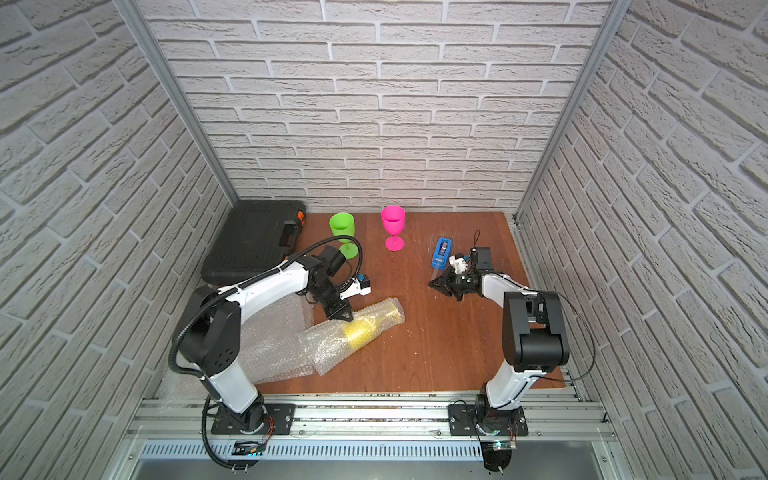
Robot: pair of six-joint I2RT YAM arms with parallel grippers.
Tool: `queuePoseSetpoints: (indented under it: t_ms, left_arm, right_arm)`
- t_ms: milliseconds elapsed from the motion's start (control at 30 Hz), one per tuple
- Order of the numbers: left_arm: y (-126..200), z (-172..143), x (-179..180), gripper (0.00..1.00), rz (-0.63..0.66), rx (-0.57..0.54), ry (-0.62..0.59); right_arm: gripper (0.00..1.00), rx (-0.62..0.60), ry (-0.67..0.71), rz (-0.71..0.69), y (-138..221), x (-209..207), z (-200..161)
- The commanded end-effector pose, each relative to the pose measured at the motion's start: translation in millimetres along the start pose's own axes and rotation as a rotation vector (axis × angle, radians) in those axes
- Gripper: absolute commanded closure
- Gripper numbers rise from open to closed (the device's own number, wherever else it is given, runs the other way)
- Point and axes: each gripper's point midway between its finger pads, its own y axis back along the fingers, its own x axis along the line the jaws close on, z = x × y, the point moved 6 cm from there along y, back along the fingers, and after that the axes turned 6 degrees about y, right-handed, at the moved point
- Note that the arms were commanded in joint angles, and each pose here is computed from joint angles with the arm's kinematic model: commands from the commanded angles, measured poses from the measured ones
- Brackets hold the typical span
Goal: Wrap wine glasses in bubble wrap
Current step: Pull the tape from the tape cutter.
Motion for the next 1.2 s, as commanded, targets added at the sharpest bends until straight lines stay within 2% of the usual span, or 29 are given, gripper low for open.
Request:
queuePoseSetpoints:
  t_ms: [0,300,533,633,700,900,1000,1100,1167]
  left_arm:
    - [-3.8,-7.3,2.6,0.92,-0.01,0.049,0.025]
    - [-4.7,-8.7,2.8,0.92,-0.01,0.056,0.029]
    - [-5.7,-9.4,2.9,0.92,-0.012,0.06,0.031]
    - [-6.3,-10.3,3.3,0.92,-0.011,0.066,0.032]
    - [-6.5,-10.6,3.6,0.92,-0.011,0.067,0.034]
    - [-8.1,-10.3,4.8,0.92,-0.015,0.068,0.037]
    - [-8.1,-9.2,4.9,0.92,-0.017,0.067,0.038]
    - [-8.9,-9.5,4.6,0.92,-0.02,0.07,0.037]
    - [-9.1,-10.3,4.9,0.92,-0.021,0.07,0.037]
  right_arm:
    - [0.97,0.044,0.007,0.009,-13.2,-11.5,-6.2]
    - [0.96,0.085,-0.046,-0.035,-23.1,-34.9,-24.6]
    - [0.76,0.126,-0.068,-0.016,-12.5,-18.6,-56.5]
    - [0.73,0.154,-0.055,-0.021,-4.2,-10.5,-68.2]
    - [0.73,0.13,-0.023,-0.049,5.9,-3.8,-68.2]
    - [0.72,-0.049,0.101,-0.063,32.9,12.1,-18.8]
    - [0.65,-0.142,0.16,-0.079,38.3,6.9,17.6]
    - [0.56,-0.222,0.189,-0.045,34.9,1.1,49.6]
    - [0.54,-0.256,0.215,-0.019,28.7,1.5,67.4]
